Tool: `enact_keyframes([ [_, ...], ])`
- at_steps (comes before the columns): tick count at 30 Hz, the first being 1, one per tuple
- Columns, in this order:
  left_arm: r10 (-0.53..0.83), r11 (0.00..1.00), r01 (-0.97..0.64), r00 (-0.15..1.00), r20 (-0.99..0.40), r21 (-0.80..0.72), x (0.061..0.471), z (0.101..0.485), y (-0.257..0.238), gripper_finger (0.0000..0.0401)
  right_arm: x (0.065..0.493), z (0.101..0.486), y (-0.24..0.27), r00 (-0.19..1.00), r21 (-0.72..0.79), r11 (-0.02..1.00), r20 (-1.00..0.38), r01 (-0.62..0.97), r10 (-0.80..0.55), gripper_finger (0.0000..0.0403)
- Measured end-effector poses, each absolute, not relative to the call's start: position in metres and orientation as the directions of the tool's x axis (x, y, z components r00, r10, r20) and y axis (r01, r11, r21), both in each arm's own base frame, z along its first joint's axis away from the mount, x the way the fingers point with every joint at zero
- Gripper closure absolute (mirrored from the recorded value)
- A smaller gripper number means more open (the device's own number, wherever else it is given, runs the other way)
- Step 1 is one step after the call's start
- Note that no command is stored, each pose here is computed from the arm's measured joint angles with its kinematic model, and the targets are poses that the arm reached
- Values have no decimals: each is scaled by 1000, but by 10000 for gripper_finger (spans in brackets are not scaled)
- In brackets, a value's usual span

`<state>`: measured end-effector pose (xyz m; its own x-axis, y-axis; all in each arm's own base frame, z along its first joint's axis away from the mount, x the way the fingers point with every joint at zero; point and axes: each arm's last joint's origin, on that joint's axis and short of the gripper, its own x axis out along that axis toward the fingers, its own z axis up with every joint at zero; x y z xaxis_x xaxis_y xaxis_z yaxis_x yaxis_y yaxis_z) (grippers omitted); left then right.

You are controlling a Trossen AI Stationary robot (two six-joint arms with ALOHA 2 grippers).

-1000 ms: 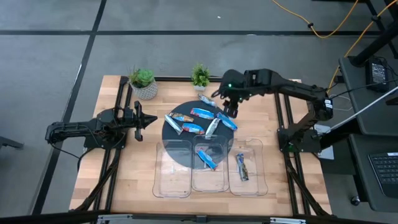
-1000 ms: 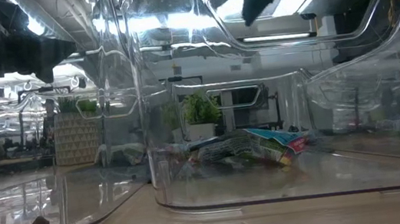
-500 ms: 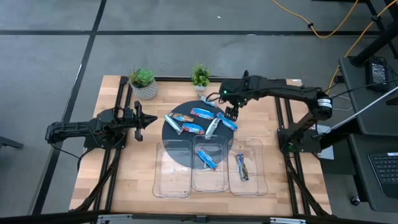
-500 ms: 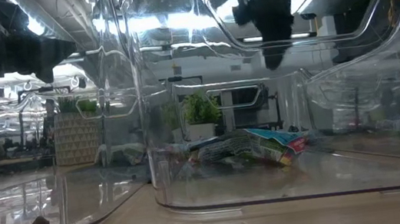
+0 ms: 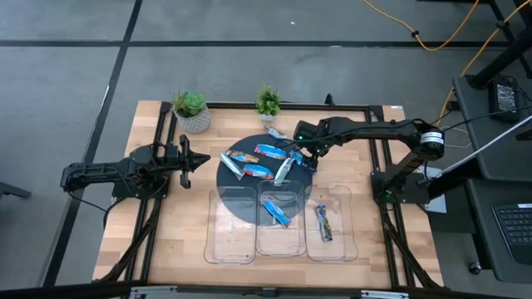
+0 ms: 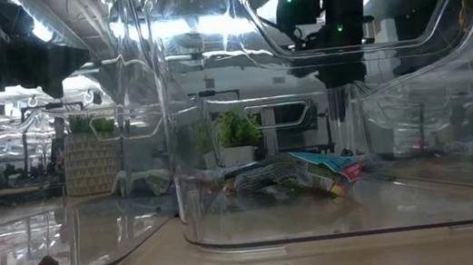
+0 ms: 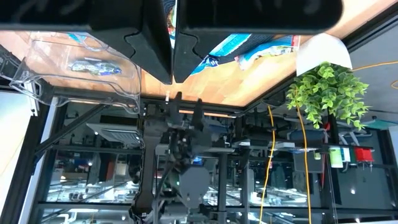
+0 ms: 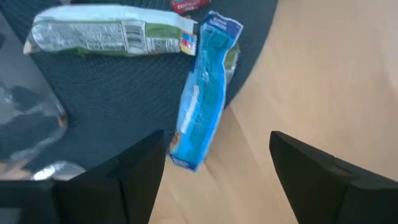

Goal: Pick and place Granola Bars by type
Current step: Put the blue granola bar into the right transparent bin

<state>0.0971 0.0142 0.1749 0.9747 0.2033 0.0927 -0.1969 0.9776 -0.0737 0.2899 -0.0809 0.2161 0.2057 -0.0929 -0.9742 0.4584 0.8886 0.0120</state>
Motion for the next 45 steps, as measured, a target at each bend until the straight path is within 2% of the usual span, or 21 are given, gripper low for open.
enact_keyframes([
  [15,203,978,-197,975,93,-74,97,175,14,393,285,178,-77,263,35,882,-959,471,-102,115],
  [24,203,978,-197,975,93,-73,97,175,14,389,286,171,-77,270,36,881,-957,471,-105,115],
  [32,204,978,-197,975,93,-73,97,175,14,391,291,143,-79,180,13,880,-980,474,-82,115],
  [38,204,978,-197,975,93,-74,97,175,14,389,293,136,-79,167,17,872,-983,490,-75,115],
  [42,203,978,-197,975,93,-73,97,175,14,393,294,136,-79,169,18,870,-983,492,-75,128],
  [45,203,978,-197,975,92,-73,97,175,14,392,295,136,-79,174,20,870,-982,493,-77,156],
])
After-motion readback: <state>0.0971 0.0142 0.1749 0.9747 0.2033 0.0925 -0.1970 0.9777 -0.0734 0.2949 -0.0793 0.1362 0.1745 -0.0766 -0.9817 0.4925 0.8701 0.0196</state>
